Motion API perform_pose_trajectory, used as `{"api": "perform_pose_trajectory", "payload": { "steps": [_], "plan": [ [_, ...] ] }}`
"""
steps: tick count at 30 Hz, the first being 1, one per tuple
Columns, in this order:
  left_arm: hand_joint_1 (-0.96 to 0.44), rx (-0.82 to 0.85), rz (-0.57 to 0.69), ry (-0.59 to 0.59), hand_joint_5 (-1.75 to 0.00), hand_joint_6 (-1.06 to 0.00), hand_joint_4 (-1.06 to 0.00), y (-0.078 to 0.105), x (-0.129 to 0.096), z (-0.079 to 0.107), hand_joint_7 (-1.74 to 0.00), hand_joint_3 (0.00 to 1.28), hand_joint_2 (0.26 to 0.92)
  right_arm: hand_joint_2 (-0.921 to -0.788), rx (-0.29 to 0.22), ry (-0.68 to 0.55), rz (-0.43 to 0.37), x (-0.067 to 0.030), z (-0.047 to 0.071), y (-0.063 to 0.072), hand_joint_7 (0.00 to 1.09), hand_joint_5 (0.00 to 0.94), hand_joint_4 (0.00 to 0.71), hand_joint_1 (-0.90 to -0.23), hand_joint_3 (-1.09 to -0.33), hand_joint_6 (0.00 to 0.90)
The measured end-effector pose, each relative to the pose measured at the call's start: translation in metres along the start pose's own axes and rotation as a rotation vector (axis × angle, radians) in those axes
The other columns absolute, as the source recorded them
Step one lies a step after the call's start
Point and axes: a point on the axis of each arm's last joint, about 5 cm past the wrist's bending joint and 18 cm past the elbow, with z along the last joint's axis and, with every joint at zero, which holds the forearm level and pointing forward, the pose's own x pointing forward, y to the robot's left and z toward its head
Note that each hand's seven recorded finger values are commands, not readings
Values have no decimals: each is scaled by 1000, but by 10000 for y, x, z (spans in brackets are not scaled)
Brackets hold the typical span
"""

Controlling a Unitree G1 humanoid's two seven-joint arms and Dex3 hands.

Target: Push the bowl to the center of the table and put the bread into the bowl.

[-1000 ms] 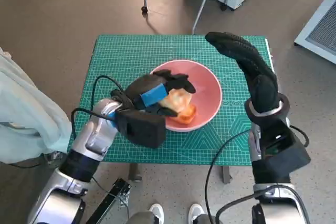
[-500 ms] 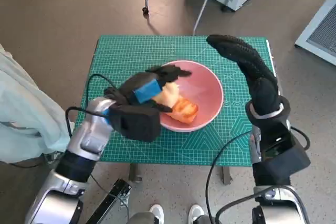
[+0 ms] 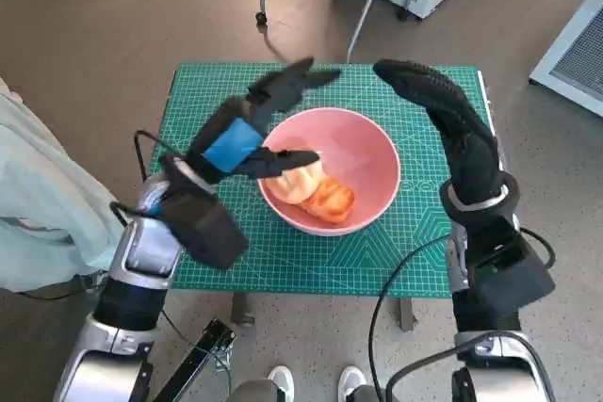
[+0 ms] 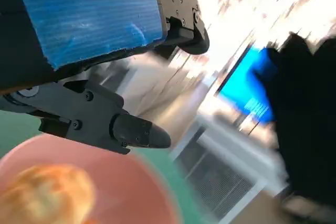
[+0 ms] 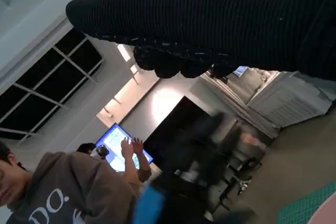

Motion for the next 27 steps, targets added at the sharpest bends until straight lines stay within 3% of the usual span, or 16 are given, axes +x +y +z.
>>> {"api": "perform_pose_trajectory", "payload": {
  "steps": [14,20,27],
  "plan": [
    [-477,-126,181,-117,0,-96,-241,116,-165,141,-426,240,921,-921,-12,-43,-45,156,22,9,668,377,41,-663,-840,-1],
    [-483,-177,230,-160,-1,-89,-235,98,-222,138,-429,244,921,-921,-4,-61,-56,238,31,43,657,365,43,-664,-842,-1],
    [-466,-220,282,-201,-6,-151,-257,49,-270,80,-357,238,921,-921,9,-78,-59,332,40,60,643,324,59,-656,-838,-1]
  ]
}}
